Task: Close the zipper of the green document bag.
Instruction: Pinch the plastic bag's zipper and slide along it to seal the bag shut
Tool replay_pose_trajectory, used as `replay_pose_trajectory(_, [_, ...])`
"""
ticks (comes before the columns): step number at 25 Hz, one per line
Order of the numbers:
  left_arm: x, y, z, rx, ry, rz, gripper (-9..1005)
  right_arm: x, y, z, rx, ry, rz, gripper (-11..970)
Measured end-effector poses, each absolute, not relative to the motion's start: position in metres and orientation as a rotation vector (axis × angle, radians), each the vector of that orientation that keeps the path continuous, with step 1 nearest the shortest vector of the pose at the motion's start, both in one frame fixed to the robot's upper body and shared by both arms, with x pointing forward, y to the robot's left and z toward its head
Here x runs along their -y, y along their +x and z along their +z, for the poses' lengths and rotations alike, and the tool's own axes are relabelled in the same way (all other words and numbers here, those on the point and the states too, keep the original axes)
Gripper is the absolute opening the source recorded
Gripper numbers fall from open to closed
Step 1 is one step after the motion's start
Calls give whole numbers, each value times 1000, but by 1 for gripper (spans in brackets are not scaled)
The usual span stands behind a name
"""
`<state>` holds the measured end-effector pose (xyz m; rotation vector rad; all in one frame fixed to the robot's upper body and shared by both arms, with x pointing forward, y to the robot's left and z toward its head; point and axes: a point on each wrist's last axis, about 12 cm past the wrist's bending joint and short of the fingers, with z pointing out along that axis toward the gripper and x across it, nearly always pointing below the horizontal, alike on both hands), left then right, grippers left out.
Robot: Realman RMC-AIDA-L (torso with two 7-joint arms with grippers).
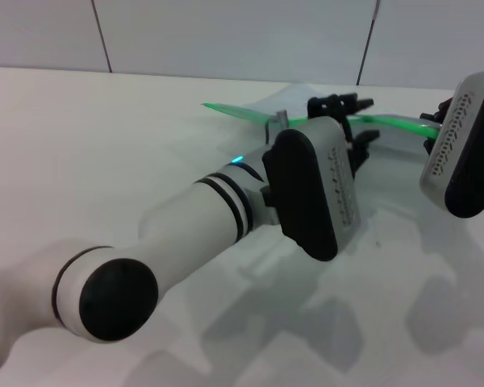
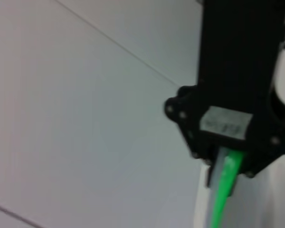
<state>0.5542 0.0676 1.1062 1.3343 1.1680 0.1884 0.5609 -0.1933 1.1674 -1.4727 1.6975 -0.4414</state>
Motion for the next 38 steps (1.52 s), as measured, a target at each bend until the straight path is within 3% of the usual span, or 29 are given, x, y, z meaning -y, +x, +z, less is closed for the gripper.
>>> replay_pose_trajectory(8, [-72, 557, 1106, -1149, 1278, 248, 393, 193, 561, 1170, -1690, -1471, -444, 51])
replay_pose_trajectory(26, [-66, 560, 1107, -1157, 1299, 216, 388, 191, 560, 1173, -1679, -1471, -443, 56])
replay_pose_trajectory(32, [-65, 562, 1107, -1161, 1307, 205, 245, 189, 559, 1173, -1674, -1477, -440, 58])
replay_pose_trajectory(38, [-64, 564, 1107, -1163, 1307, 200, 246, 188, 559, 1173, -1669, -1480, -438, 60])
